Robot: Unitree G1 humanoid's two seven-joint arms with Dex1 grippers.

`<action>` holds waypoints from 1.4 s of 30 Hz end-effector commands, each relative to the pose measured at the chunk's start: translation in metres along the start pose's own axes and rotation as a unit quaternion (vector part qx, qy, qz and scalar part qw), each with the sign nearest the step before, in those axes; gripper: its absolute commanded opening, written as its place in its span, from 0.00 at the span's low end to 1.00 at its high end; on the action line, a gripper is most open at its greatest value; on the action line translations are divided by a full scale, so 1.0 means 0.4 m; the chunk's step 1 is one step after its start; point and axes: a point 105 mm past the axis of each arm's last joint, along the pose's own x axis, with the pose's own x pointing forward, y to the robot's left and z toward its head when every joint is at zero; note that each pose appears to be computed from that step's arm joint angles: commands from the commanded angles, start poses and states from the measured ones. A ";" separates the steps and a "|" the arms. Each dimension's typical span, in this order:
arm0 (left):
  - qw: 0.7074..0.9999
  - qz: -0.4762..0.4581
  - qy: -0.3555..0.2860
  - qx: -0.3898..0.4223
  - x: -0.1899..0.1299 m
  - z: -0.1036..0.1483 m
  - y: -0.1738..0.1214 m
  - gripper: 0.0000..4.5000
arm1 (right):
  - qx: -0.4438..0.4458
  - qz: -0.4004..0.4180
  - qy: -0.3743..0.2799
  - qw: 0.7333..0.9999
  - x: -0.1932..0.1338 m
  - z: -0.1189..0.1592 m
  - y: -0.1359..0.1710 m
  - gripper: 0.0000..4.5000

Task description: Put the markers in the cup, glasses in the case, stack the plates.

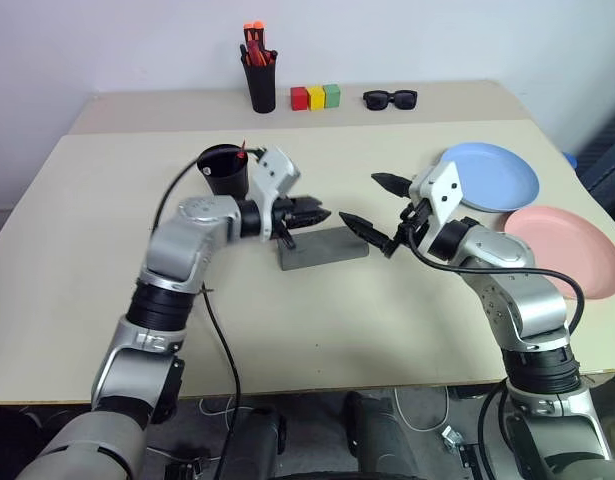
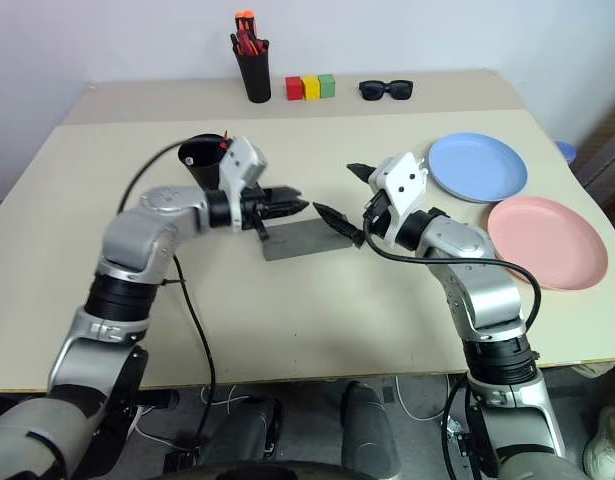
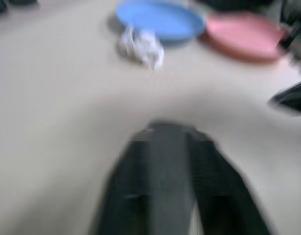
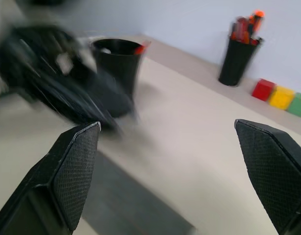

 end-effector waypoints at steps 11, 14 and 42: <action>0.991 -0.110 -0.072 -0.004 -0.160 0.041 -0.024 1.00 | -0.037 -0.293 0.193 0.936 -0.212 -0.114 -0.260 1.00; 0.991 -0.108 -0.079 -0.019 -0.171 0.040 -0.017 1.00 | -0.026 -0.339 0.239 0.909 -0.288 -0.159 -0.282 1.00; 0.992 -0.062 -0.109 0.011 -0.168 0.057 0.000 1.00 | -0.005 -0.436 0.243 0.866 -0.350 -0.154 -0.399 0.01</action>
